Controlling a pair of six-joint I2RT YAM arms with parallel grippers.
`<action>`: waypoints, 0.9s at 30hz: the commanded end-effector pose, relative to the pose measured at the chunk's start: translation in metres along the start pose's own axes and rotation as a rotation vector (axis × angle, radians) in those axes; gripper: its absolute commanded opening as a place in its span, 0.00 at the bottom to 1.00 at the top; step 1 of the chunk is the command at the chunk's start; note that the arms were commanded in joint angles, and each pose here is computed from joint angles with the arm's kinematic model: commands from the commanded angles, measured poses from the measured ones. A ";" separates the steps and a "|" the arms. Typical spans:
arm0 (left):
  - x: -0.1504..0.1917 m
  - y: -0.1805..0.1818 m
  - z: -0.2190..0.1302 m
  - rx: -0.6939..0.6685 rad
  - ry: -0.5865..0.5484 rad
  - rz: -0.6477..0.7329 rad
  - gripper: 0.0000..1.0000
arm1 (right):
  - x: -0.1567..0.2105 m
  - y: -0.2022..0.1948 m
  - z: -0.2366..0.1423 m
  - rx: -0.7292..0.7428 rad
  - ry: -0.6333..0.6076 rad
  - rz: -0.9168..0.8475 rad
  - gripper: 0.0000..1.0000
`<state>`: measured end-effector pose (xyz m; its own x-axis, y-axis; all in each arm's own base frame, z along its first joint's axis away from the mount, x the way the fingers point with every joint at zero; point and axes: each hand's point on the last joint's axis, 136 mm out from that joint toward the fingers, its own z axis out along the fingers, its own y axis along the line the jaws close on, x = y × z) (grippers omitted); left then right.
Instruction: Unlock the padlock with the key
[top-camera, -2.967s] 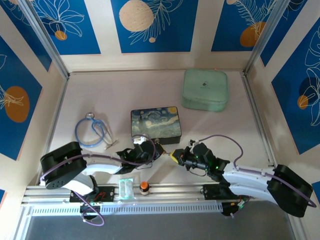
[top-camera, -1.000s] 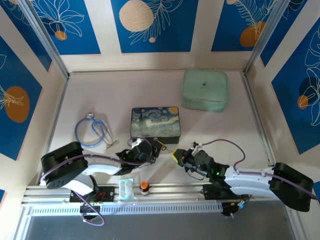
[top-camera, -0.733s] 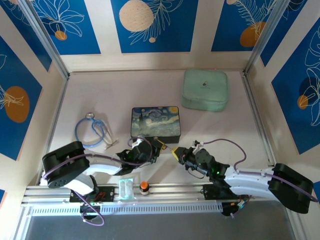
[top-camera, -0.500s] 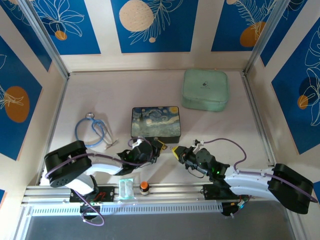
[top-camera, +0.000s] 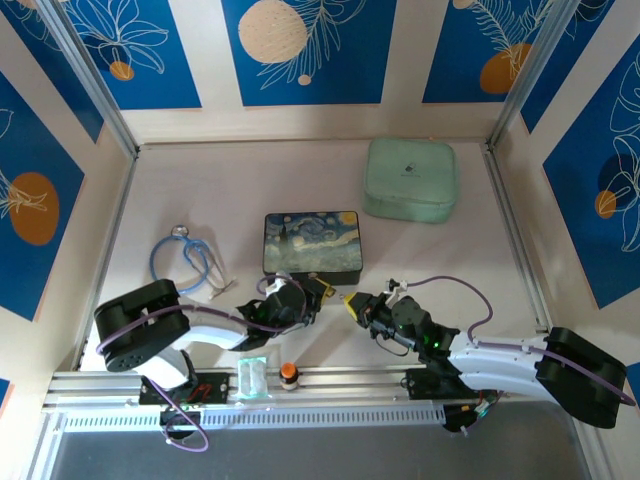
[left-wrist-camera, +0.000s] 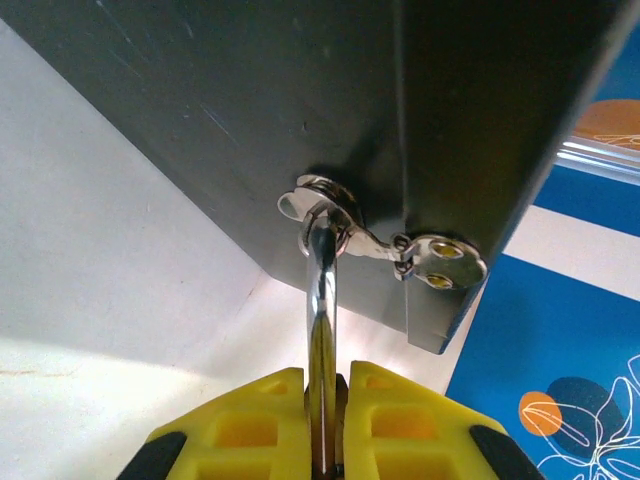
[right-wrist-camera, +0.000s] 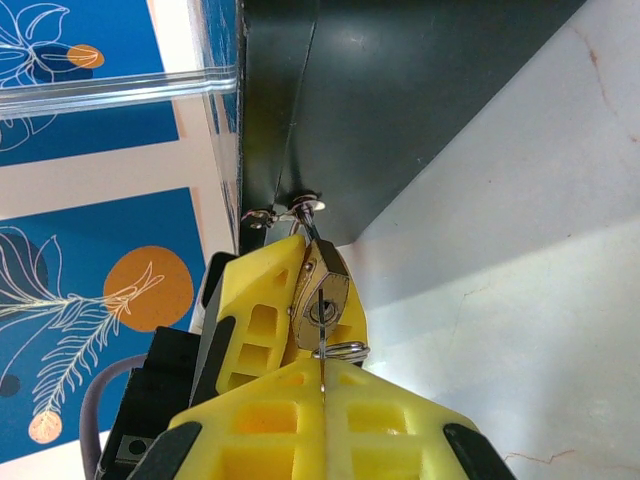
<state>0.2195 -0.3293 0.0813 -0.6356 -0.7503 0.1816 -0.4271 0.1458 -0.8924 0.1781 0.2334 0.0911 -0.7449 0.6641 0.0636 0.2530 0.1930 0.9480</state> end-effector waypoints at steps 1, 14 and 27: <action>0.004 -0.028 0.002 0.104 0.005 -0.031 0.00 | 0.000 0.013 0.002 -0.038 -0.002 0.002 0.00; 0.007 -0.032 0.002 0.124 0.017 -0.030 0.00 | 0.002 0.021 0.005 -0.064 0.018 -0.030 0.00; 0.005 -0.025 0.006 0.108 0.010 -0.027 0.00 | 0.004 0.025 0.004 -0.083 0.019 -0.036 0.00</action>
<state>0.2227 -0.3309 0.0792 -0.6284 -0.7566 0.1809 -0.4189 0.1331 -0.8982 0.1800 0.2382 0.0941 -0.7652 0.6423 0.0444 0.2195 0.1955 0.9558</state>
